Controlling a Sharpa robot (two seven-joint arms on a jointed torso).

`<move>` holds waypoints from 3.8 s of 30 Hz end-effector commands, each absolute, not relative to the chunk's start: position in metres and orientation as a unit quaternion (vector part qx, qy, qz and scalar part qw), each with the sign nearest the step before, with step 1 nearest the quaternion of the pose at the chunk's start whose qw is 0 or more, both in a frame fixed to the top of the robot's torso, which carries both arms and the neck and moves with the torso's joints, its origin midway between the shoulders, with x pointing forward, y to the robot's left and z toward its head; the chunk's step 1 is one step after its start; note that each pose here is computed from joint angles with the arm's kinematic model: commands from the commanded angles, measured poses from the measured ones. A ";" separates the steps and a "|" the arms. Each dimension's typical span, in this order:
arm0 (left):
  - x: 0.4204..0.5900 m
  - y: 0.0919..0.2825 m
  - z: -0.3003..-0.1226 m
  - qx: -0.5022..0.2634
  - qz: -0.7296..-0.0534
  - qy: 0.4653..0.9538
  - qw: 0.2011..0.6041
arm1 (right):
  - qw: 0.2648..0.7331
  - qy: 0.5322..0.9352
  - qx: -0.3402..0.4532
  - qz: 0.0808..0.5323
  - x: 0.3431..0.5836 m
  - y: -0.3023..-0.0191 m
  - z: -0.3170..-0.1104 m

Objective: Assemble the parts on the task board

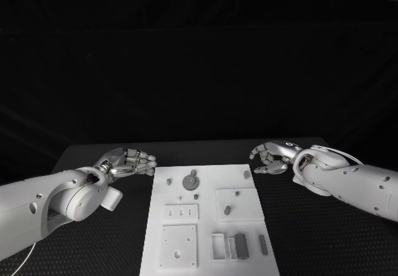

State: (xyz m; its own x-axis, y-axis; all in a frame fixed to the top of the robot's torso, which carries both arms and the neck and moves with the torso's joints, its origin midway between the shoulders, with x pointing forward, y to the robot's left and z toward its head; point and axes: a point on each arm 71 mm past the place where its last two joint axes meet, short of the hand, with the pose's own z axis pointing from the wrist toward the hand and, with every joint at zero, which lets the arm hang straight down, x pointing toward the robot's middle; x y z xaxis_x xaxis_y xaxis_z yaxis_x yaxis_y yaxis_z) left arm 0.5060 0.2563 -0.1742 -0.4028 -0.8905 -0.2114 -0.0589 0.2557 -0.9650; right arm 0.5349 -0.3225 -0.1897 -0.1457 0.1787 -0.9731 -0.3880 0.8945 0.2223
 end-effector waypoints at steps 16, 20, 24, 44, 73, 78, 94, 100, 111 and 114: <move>0.506 0.251 -0.177 -0.343 -0.507 0.675 0.411 | 0.619 0.742 -0.062 0.248 0.540 -0.310 -0.228; 0.506 0.251 -0.177 -0.344 -0.507 0.675 0.411 | 0.616 0.745 -0.060 0.249 0.538 -0.308 -0.237; 0.506 0.252 -0.177 -0.344 -0.506 0.675 0.411 | 0.616 0.745 -0.059 0.248 0.538 -0.308 -0.239; 0.506 0.253 -0.177 -0.345 -0.506 0.676 0.411 | 0.623 0.742 -0.058 0.241 0.539 -0.311 -0.239; 0.506 0.254 -0.178 -0.345 -0.505 0.676 0.411 | 0.627 0.741 -0.058 0.233 0.540 -0.308 -0.244; 0.506 0.254 -0.178 -0.346 -0.504 0.676 0.411 | 0.633 0.735 -0.058 0.234 0.540 -0.307 -0.243; 0.502 0.241 -0.186 -0.325 -0.463 0.727 0.388 | 0.656 0.712 -0.111 0.226 0.529 -0.266 -0.214; 0.503 0.229 -0.191 -0.325 -0.441 0.749 0.372 | 0.666 0.696 -0.141 0.228 0.521 -0.231 -0.194; 0.504 0.192 -0.195 -0.351 -0.418 0.756 0.362 | 0.670 0.674 -0.163 0.265 0.501 -0.152 -0.176; 0.501 0.182 -0.196 -0.350 -0.422 0.759 0.353 | 0.671 0.670 -0.164 0.273 0.496 -0.138 -0.174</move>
